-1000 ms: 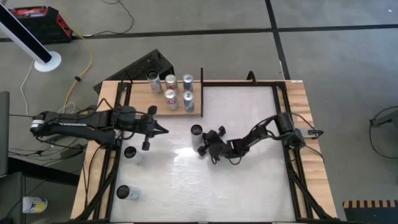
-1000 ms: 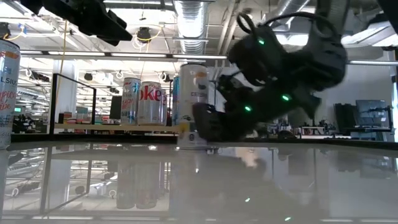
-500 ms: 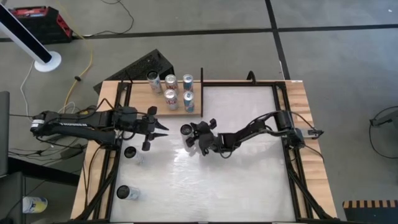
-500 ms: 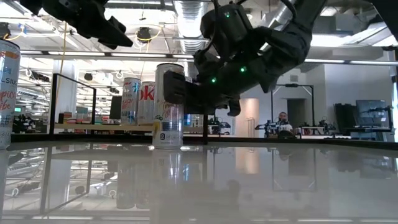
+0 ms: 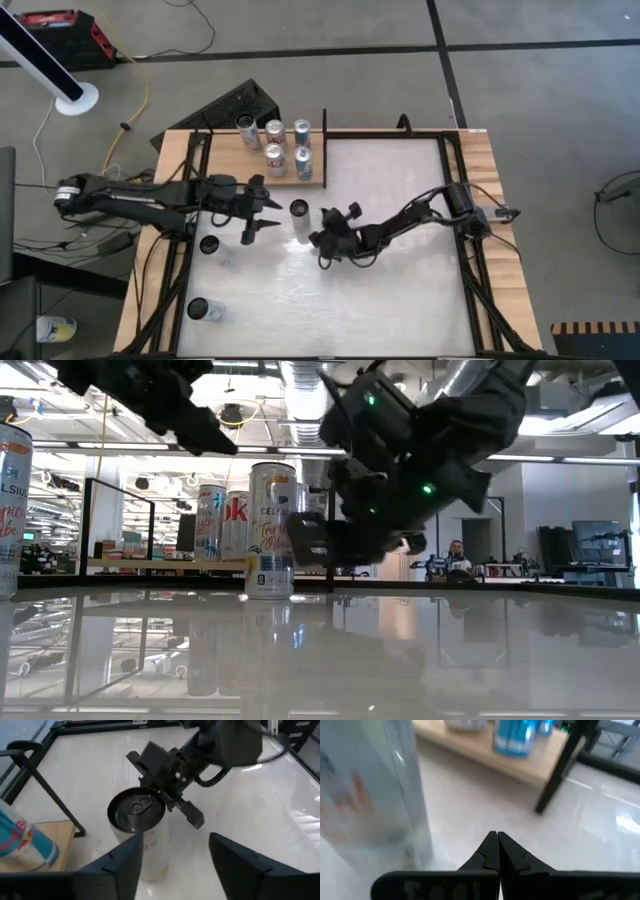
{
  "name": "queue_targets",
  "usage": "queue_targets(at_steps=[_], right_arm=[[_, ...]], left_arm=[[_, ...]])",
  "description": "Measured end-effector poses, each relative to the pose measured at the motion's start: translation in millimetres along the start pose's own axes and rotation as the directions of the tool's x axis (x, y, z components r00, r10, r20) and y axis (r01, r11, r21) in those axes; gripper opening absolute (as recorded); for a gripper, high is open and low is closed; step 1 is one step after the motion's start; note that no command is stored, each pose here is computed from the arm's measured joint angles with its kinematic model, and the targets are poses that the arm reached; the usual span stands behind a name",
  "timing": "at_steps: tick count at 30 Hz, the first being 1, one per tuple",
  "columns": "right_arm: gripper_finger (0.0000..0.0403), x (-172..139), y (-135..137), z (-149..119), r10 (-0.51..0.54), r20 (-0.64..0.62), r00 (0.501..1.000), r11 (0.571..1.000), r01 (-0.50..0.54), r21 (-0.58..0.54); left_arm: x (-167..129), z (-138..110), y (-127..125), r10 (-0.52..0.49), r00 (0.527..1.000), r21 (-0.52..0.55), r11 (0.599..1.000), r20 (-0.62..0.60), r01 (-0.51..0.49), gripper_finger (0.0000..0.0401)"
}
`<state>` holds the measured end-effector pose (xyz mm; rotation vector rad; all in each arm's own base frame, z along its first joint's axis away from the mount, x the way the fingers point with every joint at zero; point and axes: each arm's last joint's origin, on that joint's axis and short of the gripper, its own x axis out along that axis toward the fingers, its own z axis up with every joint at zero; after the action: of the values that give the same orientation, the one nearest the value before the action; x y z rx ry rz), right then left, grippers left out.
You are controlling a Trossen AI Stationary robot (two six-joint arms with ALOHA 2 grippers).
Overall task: Place canned beverage on shelf
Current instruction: Put the top right white soda can on the shelf
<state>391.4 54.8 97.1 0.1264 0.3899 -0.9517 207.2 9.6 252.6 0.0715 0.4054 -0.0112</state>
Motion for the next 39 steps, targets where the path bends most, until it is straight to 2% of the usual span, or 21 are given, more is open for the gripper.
queue_targets(at_steps=[7,12,16,22,28,35,39], right_arm=[[0.0027,-19,-16,-28,-0.109,-0.133,0.985,0.994,0.104,-0.042],[0.0018,-33,-30,-39,-0.199,-0.168,0.966,0.980,0.193,-0.051],[0.0017,-37,-35,-43,-0.220,-0.170,0.961,0.975,0.212,-0.062],[0.0027,-37,-36,-44,-0.224,-0.169,0.960,0.974,0.216,-0.064],[0.0017,-38,-36,-45,-0.222,-0.164,0.961,0.975,0.213,-0.066],[0.0027,-39,-35,-45,-0.217,-0.164,0.962,0.976,0.209,-0.064],[0.0018,-39,-35,-45,-0.217,-0.164,0.962,0.976,0.210,-0.060]], left_arm=[[16,8,2,0.021,0.995,-0.009,1.000,0.094,-0.020,0.0294],[31,5,5,0.130,0.988,-0.058,0.990,0.088,-0.126,0.0352],[46,2,8,0.191,0.980,-0.063,0.980,0.057,-0.188,0.0381],[70,6,9,0.178,0.984,-0.131,0.976,0.013,-0.174,0.0389],[86,-6,10,0.204,0.975,-0.153,0.964,-0.085,-0.215,0.0389],[84,-8,9,0.203,0.973,-0.195,0.955,-0.114,-0.222,0.0389],[79,-6,7,0.195,0.974,-0.204,0.955,-0.117,-0.216,0.0369]])
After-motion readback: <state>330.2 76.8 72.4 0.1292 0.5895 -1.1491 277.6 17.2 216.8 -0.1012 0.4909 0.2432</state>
